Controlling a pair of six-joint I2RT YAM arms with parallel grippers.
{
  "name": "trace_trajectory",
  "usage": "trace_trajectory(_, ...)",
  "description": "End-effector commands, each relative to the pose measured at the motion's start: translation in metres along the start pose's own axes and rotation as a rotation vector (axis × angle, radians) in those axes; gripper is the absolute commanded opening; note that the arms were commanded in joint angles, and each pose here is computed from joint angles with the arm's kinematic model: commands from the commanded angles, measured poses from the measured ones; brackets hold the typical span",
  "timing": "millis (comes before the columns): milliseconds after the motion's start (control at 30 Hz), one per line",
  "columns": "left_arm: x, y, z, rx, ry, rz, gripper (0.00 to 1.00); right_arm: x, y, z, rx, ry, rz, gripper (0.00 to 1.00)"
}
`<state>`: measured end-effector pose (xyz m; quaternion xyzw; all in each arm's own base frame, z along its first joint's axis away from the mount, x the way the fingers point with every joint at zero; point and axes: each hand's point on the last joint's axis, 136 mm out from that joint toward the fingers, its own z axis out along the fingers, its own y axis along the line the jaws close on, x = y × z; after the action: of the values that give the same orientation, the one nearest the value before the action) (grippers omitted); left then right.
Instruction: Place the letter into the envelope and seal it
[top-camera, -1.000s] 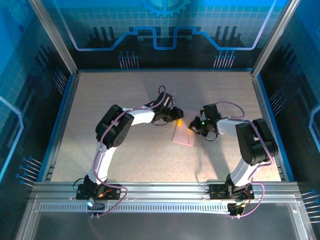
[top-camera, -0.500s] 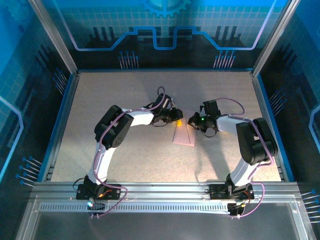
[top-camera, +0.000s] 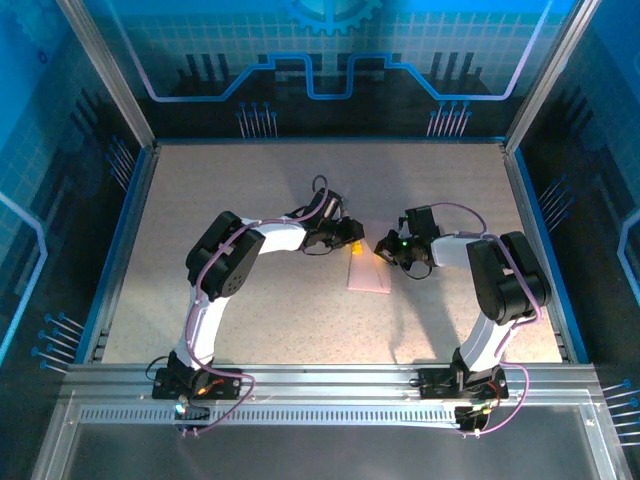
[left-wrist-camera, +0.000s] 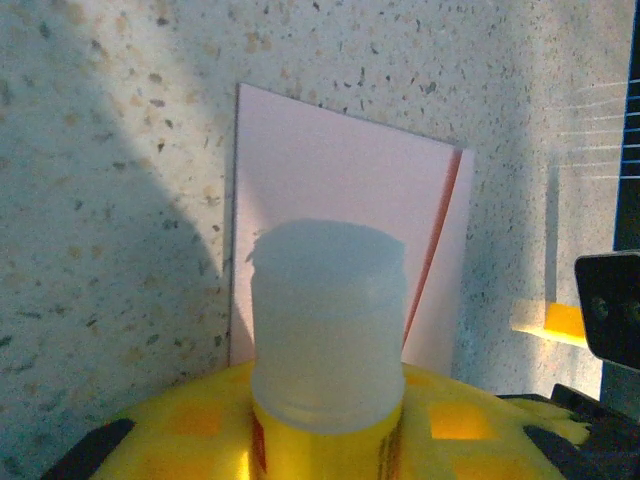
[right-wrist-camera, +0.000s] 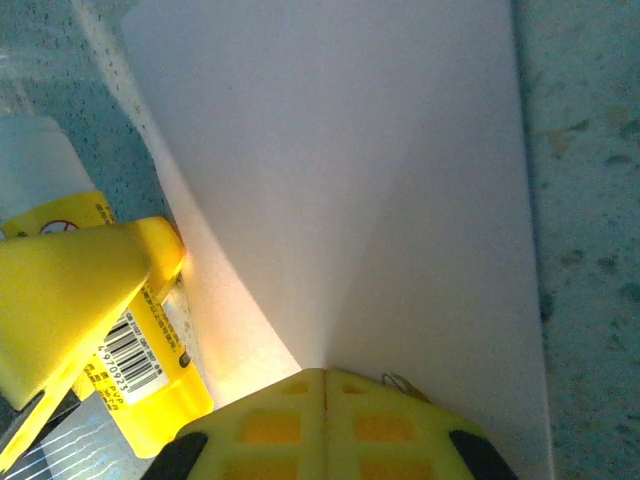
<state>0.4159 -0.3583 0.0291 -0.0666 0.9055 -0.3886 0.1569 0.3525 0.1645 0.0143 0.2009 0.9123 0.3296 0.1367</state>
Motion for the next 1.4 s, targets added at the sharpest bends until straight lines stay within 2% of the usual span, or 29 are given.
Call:
trace_trajectory(0,0.037,0.024,-0.002,-0.101,0.102,-0.058,0.04,-0.001,-0.006,-0.002,0.029,0.012,0.025,0.00)
trace_trajectory(300,0.042,0.028,-0.001,-0.110,0.112,-0.061,0.04,-0.039,0.013,-0.013,-0.001,-0.039,0.003,0.00)
trace_trajectory(433,0.040,0.027,-0.001,-0.111,0.111,-0.055,0.04,-0.047,0.010,-0.011,0.014,-0.039,0.005,0.00)
trace_trajectory(1000,0.039,0.027,-0.001,-0.114,0.110,-0.056,0.04,-0.041,-0.017,0.008,0.054,-0.009,0.045,0.00)
trace_trajectory(1367,0.040,0.026,-0.002,-0.113,0.107,-0.064,0.04,-0.049,0.016,-0.019,-0.020,-0.049,0.007,0.00)
